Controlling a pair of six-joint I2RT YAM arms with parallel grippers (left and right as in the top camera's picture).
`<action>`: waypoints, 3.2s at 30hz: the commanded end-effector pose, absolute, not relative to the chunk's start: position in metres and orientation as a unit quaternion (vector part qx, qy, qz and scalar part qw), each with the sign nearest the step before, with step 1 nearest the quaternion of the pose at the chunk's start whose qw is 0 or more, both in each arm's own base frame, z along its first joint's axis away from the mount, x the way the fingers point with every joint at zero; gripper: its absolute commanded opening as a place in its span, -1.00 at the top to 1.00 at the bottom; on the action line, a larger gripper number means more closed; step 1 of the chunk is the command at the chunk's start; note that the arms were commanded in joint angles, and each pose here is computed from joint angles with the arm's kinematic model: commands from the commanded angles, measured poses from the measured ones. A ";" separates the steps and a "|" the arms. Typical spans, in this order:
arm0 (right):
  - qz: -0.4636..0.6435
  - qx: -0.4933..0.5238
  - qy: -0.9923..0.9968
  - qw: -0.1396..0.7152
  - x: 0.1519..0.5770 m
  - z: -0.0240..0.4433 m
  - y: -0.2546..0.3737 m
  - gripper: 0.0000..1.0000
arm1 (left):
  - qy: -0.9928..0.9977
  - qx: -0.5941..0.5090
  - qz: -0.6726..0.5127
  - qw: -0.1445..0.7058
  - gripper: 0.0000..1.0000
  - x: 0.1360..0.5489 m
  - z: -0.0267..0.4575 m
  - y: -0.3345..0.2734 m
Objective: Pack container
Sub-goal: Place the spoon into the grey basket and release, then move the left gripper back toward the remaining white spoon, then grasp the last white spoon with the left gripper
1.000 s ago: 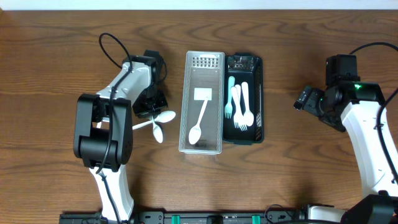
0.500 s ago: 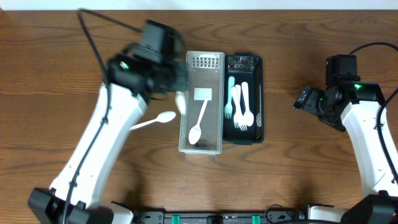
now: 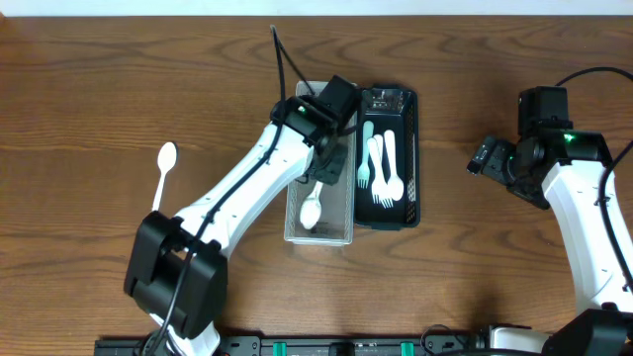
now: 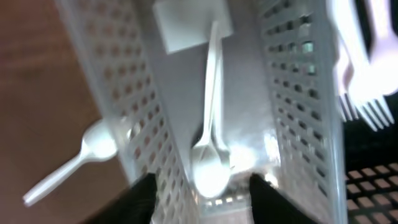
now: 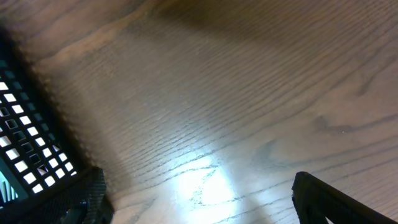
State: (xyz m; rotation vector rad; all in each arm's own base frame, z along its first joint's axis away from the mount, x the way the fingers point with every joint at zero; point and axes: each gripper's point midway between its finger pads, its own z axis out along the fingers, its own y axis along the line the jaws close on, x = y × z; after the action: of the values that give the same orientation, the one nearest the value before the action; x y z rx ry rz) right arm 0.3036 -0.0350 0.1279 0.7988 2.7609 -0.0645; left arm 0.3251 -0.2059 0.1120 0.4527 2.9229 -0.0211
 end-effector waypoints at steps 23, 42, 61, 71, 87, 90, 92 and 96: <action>-0.025 0.280 0.950 0.133 0.303 0.127 -0.036 -0.98 | 0.964 0.235 0.126 0.017 -0.40 0.307 0.123 -0.012; -0.024 0.280 0.950 0.138 0.306 0.128 -0.036 -0.98 | 0.885 0.462 -0.023 0.052 -0.21 0.288 0.033 -0.062; -0.026 0.279 0.951 0.128 0.301 0.126 -0.036 -0.99 | 0.887 0.460 -0.033 0.023 -0.14 0.289 -0.018 -0.063; -0.027 0.279 0.952 0.126 0.300 0.126 -0.036 -0.98 | 0.902 0.432 -0.017 0.019 0.63 0.291 -0.018 -0.057; -0.029 0.279 0.953 0.116 0.295 0.125 -0.036 -0.98 | 0.941 0.265 0.045 0.206 0.88 0.341 0.165 -0.060; -0.029 0.279 0.952 0.118 0.296 0.125 -0.036 -0.98 | 0.933 0.239 -0.049 0.264 0.88 0.331 0.199 -0.102; -0.028 0.279 0.952 0.119 0.297 0.125 -0.036 -0.98 | 0.926 0.237 -0.080 0.284 0.88 0.323 0.213 -0.121; -0.026 0.279 0.953 0.116 0.295 0.125 -0.035 -0.99 | 0.921 0.244 -0.080 0.294 0.88 0.315 0.221 -0.134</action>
State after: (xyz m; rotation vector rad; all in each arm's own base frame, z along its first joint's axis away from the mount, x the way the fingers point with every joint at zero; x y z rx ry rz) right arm 0.2967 -0.0346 0.1262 0.8045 2.7885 -0.0738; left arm 0.3194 -0.1230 0.2223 0.7351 2.4134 -0.1282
